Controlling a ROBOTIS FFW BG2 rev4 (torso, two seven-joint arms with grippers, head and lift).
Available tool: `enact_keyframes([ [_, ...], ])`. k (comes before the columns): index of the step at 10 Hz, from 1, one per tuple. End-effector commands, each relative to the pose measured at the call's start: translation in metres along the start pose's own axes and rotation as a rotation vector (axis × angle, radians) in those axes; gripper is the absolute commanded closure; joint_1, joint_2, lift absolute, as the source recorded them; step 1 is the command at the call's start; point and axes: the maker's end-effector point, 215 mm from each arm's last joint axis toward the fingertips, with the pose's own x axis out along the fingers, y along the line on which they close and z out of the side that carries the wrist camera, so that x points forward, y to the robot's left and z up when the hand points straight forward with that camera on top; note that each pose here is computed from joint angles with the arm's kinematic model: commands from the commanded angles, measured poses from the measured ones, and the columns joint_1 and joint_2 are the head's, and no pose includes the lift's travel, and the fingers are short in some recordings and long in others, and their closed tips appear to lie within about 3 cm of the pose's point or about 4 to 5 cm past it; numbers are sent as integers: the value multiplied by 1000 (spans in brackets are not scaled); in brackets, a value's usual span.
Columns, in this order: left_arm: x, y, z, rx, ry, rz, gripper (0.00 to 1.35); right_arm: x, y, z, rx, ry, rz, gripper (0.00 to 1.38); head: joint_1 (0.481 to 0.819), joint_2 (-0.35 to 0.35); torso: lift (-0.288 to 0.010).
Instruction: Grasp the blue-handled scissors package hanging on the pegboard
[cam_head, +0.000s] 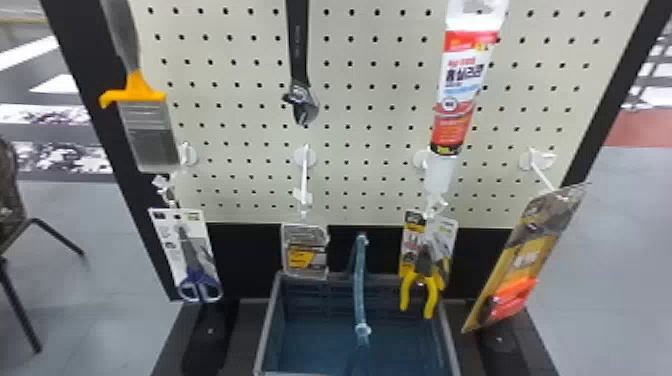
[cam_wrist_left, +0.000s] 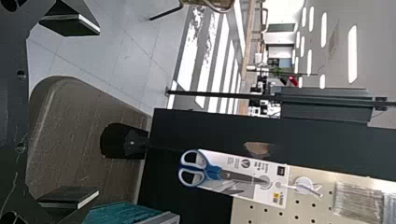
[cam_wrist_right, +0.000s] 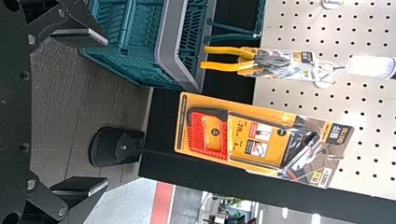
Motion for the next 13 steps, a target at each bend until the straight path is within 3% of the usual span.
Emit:
enact_keyframes([
  [1,-2,-3,-10,4,33,-8,99,-5,2,-7,6,17,1,234,549,0,-100],
  [6,-2,-7,-21,16,71,-33,99,-15,21,-28,63,85,18,234,549,0,-100],
  [10,-3,-4,-22,20,74,-23,99,-23,21,-29,66,107,19,234,549,0,-100],
  [13,12,-17,-18,31,64,-82,105,-24,23,-33,68,118,20,234,549,0,-100],
])
